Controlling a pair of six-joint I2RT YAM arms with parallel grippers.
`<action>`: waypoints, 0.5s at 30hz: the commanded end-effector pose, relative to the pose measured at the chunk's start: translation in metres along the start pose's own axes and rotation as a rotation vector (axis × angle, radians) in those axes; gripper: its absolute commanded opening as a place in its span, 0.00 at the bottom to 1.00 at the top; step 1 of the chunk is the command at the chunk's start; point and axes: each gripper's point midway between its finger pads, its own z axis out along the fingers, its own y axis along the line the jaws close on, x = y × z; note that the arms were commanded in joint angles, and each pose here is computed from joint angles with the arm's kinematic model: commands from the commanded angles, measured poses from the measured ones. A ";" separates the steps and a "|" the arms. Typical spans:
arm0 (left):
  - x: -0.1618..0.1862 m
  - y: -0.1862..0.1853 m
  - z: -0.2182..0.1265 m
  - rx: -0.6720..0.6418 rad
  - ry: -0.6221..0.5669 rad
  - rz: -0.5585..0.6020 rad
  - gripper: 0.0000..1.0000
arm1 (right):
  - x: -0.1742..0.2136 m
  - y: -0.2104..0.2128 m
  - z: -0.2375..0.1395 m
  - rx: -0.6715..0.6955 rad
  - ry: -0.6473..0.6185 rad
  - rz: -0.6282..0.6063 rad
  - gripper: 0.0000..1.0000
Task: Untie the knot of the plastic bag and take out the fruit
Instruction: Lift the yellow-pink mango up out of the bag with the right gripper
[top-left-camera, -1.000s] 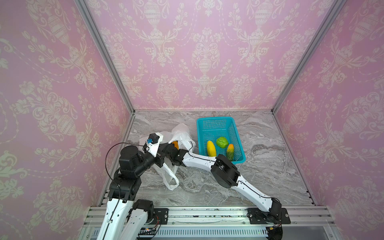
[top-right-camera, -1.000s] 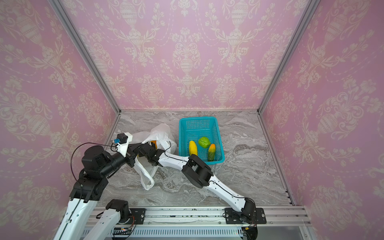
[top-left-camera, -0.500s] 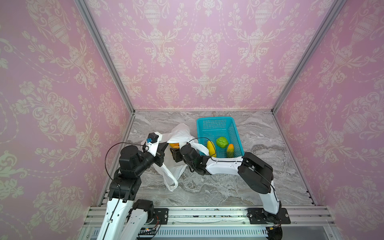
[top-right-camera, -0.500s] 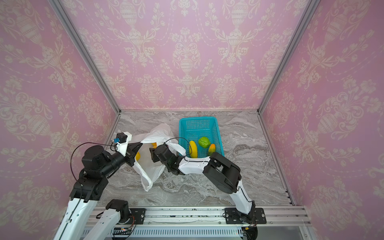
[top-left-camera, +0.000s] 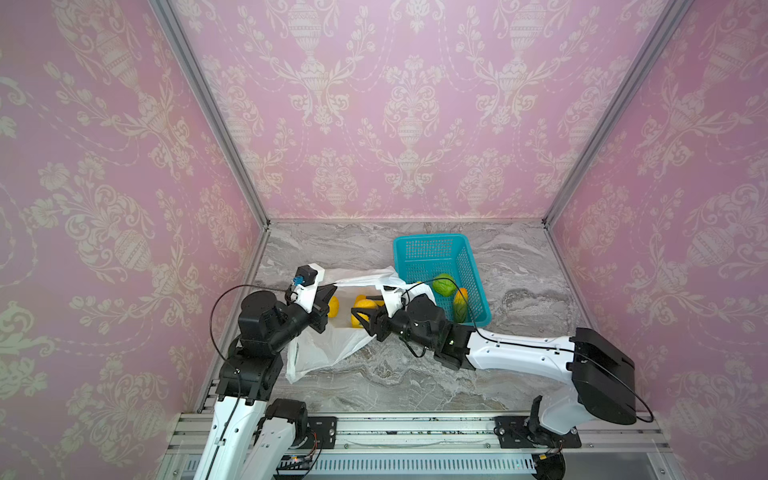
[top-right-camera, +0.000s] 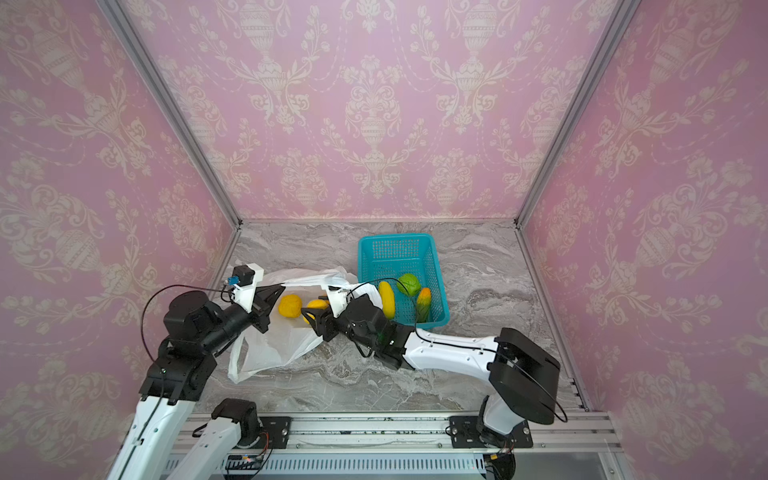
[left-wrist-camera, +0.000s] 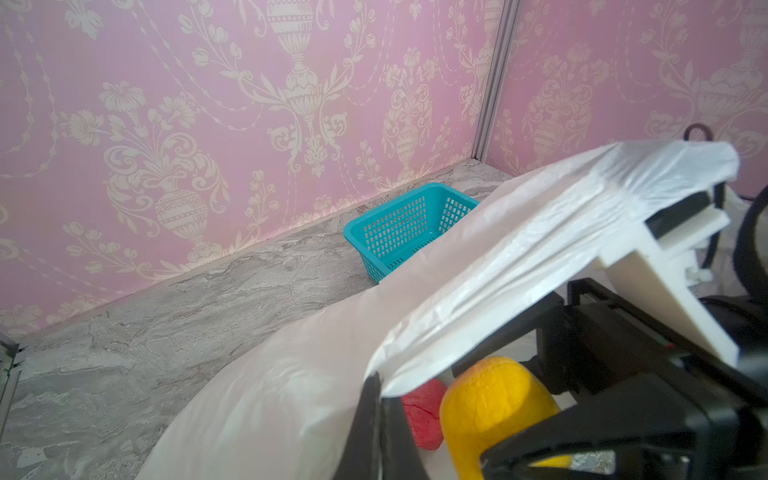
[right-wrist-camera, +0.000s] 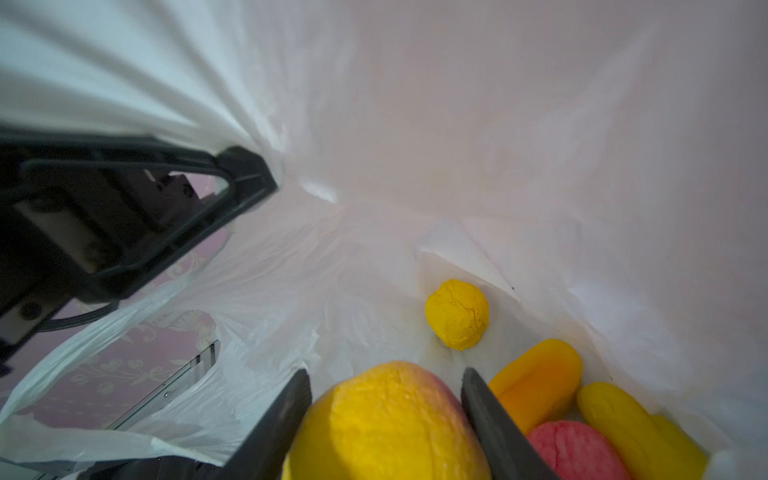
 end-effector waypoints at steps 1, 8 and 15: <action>0.006 0.007 0.001 -0.031 0.021 -0.011 0.00 | -0.036 0.008 -0.024 -0.054 -0.091 0.006 0.31; 0.006 0.006 0.001 -0.031 0.018 -0.010 0.00 | -0.026 -0.016 -0.009 0.008 -0.076 0.050 0.26; 0.003 0.006 -0.001 -0.035 0.009 -0.001 0.00 | 0.050 -0.038 0.053 0.091 0.111 0.069 0.21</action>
